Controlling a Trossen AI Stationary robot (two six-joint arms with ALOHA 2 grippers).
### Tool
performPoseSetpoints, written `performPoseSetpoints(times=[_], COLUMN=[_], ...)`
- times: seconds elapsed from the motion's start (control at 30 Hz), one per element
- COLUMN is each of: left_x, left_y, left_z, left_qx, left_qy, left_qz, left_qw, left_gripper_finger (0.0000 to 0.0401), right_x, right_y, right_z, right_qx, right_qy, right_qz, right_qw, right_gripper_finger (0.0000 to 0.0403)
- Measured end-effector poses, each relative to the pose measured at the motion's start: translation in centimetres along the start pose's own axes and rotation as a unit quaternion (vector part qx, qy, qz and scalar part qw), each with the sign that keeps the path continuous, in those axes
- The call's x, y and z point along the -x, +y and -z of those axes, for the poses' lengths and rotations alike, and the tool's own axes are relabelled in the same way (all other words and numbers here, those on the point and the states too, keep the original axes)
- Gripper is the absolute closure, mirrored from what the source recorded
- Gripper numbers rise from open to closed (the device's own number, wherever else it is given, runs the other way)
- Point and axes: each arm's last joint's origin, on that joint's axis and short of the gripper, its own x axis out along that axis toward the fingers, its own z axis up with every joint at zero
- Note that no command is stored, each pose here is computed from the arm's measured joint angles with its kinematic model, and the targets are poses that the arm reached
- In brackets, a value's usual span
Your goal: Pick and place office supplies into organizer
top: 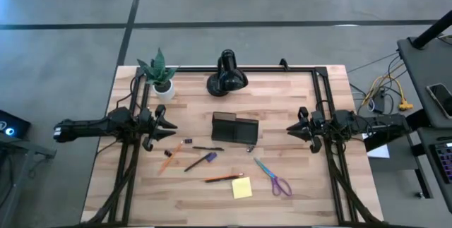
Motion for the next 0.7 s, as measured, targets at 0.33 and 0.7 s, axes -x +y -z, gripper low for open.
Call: performPoseSetpoints(times=[0.33, 0.7], left_x=[0.0, 0.0], left_y=[0.0, 0.0], left_z=[0.0, 0.0], left_qx=[0.0, 0.0], left_qy=[-0.001, 0.0], left_qz=[0.0, 0.0], left_qw=[1.0, 1.0], left_gripper_finger=[0.0315, 0.0315], right_x=[-0.7, -7.4], right_y=[1.2, 1.9], right_z=[-2.2, -4.7], right_qx=[-0.09, -0.247], right_qy=[-0.041, 0.222], right_qz=[-0.084, 0.084], right_qw=[0.992, 0.939], right_gripper_finger=[0.0339, 0.0339])
